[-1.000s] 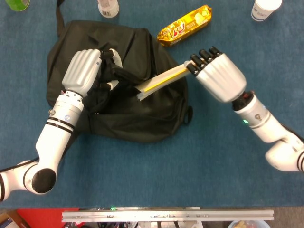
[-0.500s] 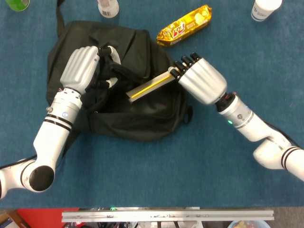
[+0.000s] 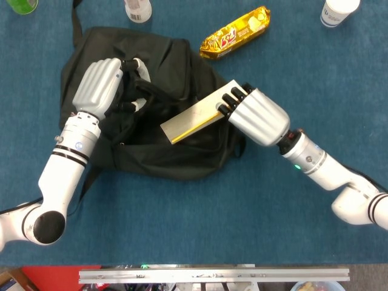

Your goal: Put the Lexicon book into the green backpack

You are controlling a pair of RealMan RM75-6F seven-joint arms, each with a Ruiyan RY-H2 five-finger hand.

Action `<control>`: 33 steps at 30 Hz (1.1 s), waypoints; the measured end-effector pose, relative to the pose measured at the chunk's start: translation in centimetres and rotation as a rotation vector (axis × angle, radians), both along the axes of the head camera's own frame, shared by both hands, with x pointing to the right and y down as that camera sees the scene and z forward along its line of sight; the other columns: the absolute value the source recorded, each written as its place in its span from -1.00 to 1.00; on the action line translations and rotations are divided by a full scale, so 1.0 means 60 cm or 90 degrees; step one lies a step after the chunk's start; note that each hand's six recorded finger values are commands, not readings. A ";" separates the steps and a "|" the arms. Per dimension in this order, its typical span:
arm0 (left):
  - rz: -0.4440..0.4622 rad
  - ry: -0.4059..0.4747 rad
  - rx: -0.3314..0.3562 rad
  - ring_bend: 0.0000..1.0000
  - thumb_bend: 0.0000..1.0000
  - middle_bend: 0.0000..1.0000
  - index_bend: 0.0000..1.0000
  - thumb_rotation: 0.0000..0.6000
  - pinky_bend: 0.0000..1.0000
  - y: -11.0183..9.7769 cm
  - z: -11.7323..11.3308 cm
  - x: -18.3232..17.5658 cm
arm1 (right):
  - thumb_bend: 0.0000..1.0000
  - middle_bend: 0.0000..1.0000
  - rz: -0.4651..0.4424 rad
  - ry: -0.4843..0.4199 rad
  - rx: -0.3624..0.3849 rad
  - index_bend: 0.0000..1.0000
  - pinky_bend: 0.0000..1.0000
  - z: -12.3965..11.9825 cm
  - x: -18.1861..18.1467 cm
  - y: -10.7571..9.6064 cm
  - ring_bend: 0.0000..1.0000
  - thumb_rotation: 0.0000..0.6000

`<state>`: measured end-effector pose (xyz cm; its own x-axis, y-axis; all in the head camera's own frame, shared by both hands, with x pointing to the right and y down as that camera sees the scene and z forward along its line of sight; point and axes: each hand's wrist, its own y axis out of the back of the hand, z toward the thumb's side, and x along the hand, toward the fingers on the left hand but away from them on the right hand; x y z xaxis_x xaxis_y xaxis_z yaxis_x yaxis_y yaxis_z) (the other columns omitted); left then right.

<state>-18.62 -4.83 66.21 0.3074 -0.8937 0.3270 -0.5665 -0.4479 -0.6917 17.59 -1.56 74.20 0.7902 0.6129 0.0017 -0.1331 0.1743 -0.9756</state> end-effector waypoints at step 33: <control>0.023 -0.017 0.010 0.27 -0.37 0.29 0.13 1.00 0.66 0.019 -0.013 -0.009 | -0.31 0.16 0.061 0.079 -0.029 0.65 0.21 0.019 -0.043 0.026 -0.06 1.00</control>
